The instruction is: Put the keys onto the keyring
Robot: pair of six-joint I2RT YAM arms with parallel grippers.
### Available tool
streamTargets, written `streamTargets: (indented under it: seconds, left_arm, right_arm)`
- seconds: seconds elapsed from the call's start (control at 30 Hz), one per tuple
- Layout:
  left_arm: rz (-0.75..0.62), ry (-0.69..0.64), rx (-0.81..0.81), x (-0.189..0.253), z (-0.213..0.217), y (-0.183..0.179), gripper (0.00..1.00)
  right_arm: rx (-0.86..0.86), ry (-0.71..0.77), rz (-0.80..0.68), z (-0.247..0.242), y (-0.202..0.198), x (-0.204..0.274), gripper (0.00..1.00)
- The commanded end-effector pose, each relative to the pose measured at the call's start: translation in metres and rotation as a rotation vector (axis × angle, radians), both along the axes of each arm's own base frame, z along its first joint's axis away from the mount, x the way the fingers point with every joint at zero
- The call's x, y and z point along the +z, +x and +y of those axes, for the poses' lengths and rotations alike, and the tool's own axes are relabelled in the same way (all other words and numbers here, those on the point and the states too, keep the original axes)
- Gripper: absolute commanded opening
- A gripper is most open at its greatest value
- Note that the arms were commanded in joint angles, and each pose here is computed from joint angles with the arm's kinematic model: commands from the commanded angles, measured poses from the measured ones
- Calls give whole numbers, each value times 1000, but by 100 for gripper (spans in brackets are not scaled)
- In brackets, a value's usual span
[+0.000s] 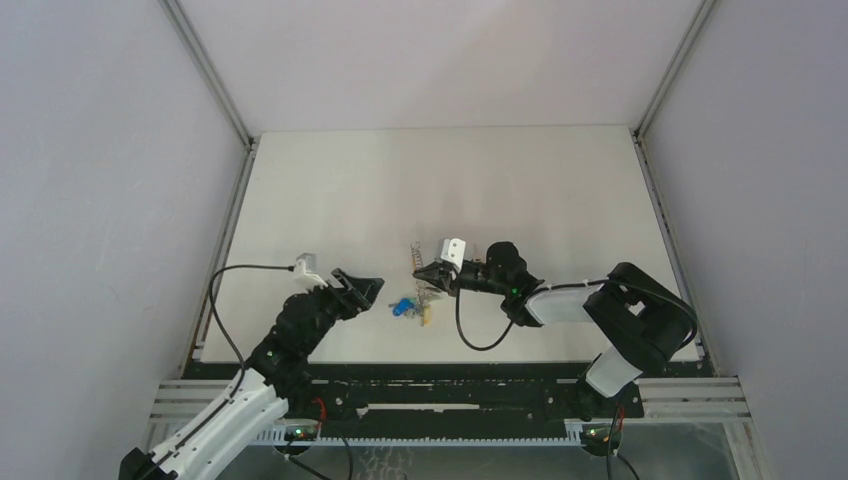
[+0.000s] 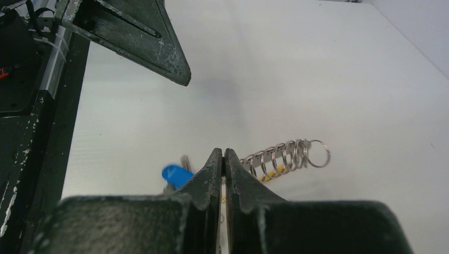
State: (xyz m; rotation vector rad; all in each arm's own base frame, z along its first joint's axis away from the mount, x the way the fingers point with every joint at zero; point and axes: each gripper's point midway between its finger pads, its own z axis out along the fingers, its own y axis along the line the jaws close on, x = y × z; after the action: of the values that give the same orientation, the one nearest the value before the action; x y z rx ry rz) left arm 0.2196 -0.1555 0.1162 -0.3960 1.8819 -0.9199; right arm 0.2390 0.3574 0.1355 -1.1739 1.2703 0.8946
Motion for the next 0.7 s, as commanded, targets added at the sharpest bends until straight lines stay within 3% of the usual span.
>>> streamTargets:
  seconds: [0.0,0.2,0.3,0.53,0.67]
  left_arm:
    - [-27,36,50,2,11,4,82]
    - [-268,51,-104,32,-10,1,78]
    - [-399,99,-153,40,-15,1,71]
    - [-563,204,-294,46,-36,0,55]
    - [-613,273,-385,42,-50,2,60]
  right_arm:
    - [27,86,-62,7,6,33,0]
    - [63,85,-60,4,4,32,0]
    - [66,82,-52,2,6,31,0]
    - [81,70,-32,-2,6,25,0]
    - [95,69,-27,-1,5,24,0]
